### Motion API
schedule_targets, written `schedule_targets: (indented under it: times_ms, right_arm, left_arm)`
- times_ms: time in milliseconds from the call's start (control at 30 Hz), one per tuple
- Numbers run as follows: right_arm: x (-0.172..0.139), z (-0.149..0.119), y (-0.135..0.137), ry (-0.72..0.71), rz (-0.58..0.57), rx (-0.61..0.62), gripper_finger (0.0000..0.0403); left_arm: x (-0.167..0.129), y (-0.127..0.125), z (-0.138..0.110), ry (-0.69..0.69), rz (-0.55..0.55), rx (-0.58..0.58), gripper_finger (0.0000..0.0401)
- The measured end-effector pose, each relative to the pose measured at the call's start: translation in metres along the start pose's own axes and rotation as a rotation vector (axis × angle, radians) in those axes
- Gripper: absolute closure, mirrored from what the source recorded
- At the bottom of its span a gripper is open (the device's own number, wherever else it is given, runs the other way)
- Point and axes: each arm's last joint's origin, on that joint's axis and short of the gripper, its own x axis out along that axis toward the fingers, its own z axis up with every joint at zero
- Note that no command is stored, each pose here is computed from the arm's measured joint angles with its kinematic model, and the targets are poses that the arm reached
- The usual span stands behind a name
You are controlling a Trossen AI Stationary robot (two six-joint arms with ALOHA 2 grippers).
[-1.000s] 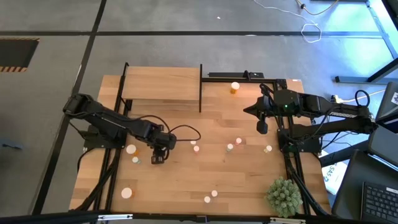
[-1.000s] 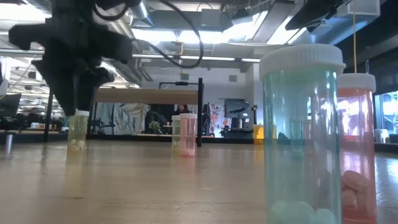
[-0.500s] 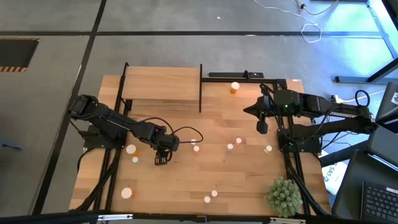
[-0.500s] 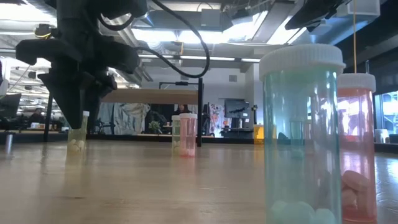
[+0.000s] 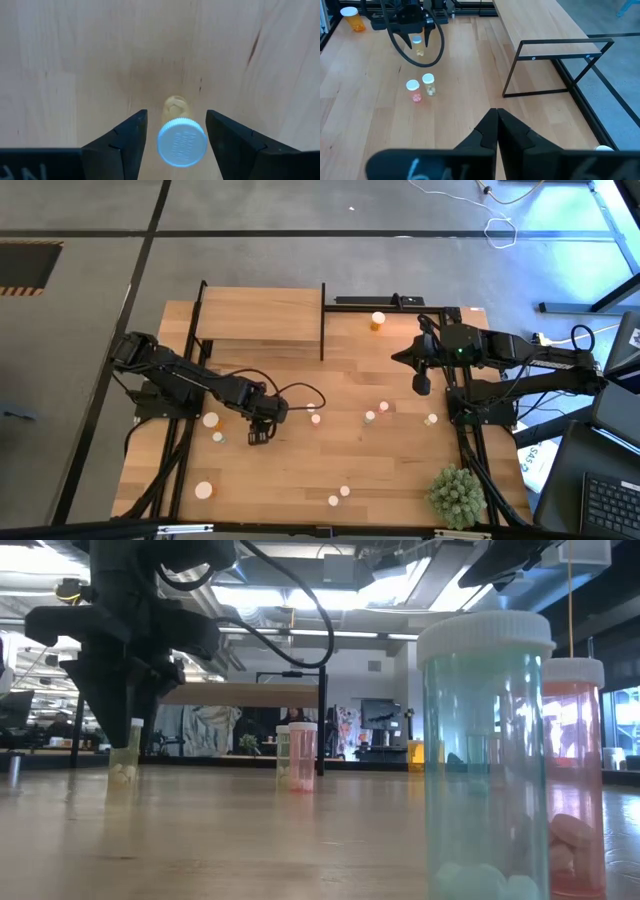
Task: Pick and place medicine bottles onto shelf by color
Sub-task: Put the left small yellow pill on the shelf
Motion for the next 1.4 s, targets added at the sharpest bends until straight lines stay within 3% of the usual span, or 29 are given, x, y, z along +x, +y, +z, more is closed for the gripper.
schedule_targets:
  times_ms: [233, 700, 1100, 1400]
  right_arm:
    - [0.000, 0.000, 0.000, 0.000, 0.000, -0.002, 0.0390]
    - [0.000, 0.000, 0.000, 0.000, 0.000, 0.000, 0.0390]
    - [0.000, 0.000, 0.000, 0.001, 0.000, -0.002, 0.0390]
    - [0.000, 0.000, 0.000, 0.001, 0.000, -0.001, 0.0390]
  left_arm:
    - [0.000, 0.000, 0.000, 0.000, 0.000, -0.003, 0.0216]
    - [0.000, 0.000, 0.000, 0.000, 0.000, -0.003, 0.0299]
    - [-0.006, 0.003, 0.005, 0.007, -0.049, -0.033, 0.0299]
    - [-0.046, 0.015, 0.033, 0.008, -0.053, -0.021, 0.0299]
